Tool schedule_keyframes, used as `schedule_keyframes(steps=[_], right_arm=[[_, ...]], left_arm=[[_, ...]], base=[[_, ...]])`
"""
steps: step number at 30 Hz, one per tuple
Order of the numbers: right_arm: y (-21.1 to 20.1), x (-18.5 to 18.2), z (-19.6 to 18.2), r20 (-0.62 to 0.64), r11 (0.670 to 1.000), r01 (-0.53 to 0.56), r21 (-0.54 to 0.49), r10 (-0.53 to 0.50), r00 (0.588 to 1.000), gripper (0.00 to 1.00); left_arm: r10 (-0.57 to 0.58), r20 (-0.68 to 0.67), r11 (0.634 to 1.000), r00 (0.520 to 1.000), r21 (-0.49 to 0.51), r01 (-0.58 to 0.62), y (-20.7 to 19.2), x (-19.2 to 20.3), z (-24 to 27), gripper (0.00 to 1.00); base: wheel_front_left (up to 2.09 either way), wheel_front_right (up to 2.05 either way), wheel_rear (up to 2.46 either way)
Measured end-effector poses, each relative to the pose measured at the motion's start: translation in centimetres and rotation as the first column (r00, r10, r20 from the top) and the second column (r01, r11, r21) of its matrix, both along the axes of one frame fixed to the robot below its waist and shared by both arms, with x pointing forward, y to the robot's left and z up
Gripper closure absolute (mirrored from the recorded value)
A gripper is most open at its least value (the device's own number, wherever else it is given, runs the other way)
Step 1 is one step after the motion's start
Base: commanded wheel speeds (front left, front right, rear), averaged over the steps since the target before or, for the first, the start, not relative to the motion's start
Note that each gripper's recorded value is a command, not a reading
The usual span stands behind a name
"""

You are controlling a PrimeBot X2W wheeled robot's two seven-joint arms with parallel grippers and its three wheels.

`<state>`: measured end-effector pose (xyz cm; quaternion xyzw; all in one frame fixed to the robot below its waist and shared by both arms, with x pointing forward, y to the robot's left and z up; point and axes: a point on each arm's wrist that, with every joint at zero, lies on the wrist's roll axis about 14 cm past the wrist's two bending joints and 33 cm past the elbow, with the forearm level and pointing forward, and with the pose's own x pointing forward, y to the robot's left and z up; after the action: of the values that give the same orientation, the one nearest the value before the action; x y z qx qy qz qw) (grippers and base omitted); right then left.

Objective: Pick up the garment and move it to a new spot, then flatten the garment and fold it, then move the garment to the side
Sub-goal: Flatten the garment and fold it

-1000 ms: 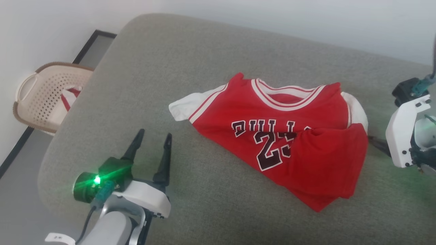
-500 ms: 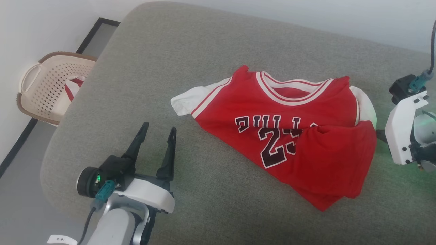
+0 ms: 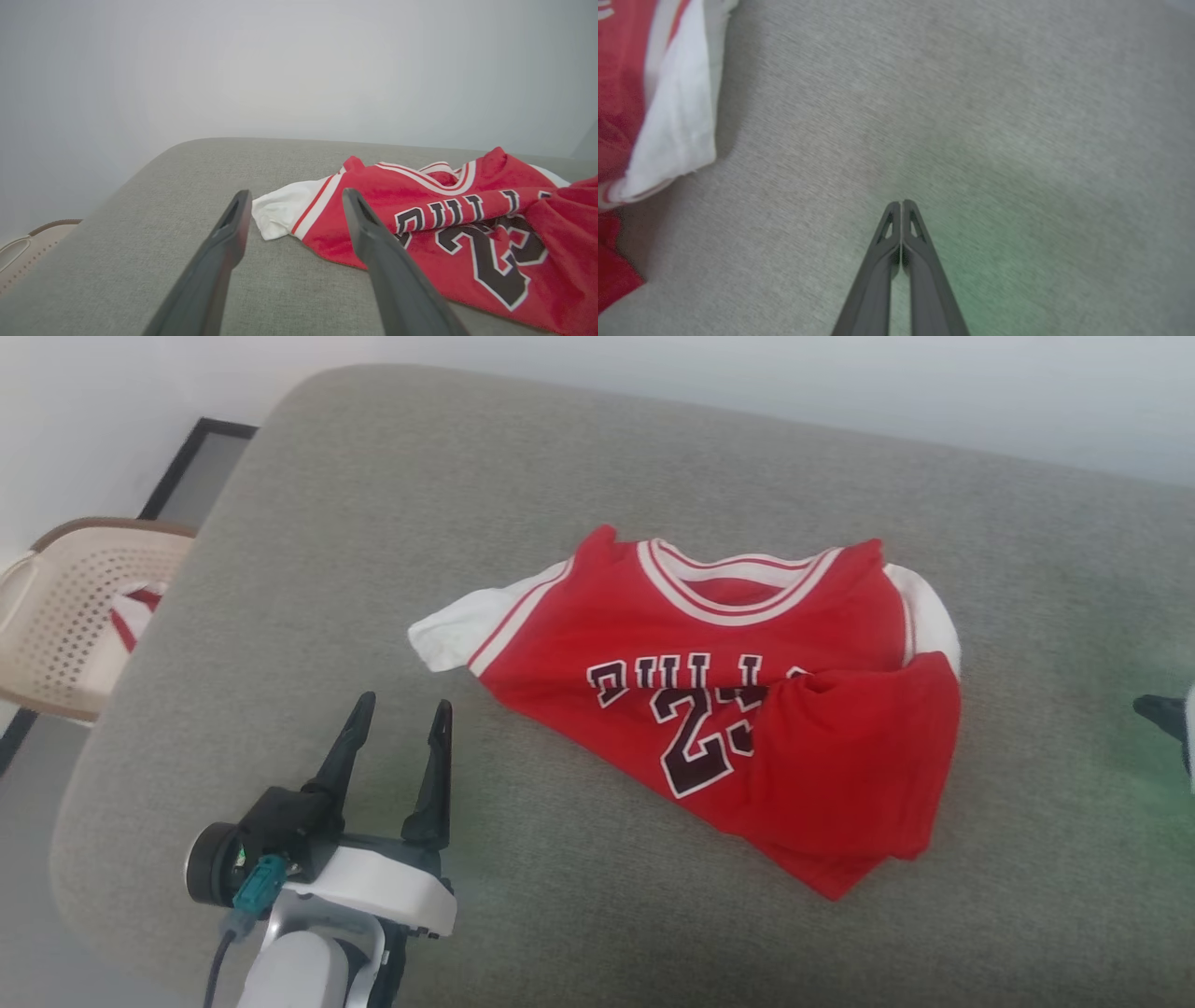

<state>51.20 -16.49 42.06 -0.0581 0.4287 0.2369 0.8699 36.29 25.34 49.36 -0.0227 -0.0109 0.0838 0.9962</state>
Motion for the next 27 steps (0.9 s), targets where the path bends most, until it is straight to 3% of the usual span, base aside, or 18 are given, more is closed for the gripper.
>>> schedule_keyframes(steps=[3,4,5,10,15,27], right_arm=[[-1.0,-0.3,0.2,0.018,1.000,0.018,0.010,-0.018,1.000,0.96],[-1.0,-0.3,0.3,0.026,1.000,0.018,0.016,-0.019,0.999,0.62],[-0.8,-0.2,0.3,0.031,1.000,0.014,0.026,-0.015,0.999,0.00],[3.8,-0.3,1.1,0.036,0.988,-0.054,0.146,0.049,0.998,0.00],[7.8,-0.5,1.6,-0.005,0.970,-0.134,0.202,0.137,0.990,0.00],[11.1,0.2,-2.1,-0.147,0.966,-0.243,0.092,0.255,0.956,0.00]], left_arm=[[-0.021,0.001,1.000,1.000,-0.008,0.021,-0.6,0.5,-0.2,0.00],[-0.026,-0.002,1.000,1.000,-0.008,0.026,-0.8,0.7,-0.3,0.00],[-0.031,-0.005,0.999,0.999,-0.012,0.031,-1.0,0.8,-0.4,0.00],[-0.043,-0.007,0.999,0.999,-0.015,0.043,-1.4,1.1,-0.6,0.00],[-0.027,-0.019,0.999,0.999,-0.022,0.027,-1.0,0.9,-1.0,0.00],[0.034,-0.067,0.999,0.997,-0.035,-0.036,0.6,-0.5,-2.3,0.00]], base=[[0.00,0.00,0.00],[0.00,0.00,0.00],[0.00,0.00,0.00],[0.00,0.00,0.00],[0.00,0.00,0.00],[0.00,0.00,0.00]])
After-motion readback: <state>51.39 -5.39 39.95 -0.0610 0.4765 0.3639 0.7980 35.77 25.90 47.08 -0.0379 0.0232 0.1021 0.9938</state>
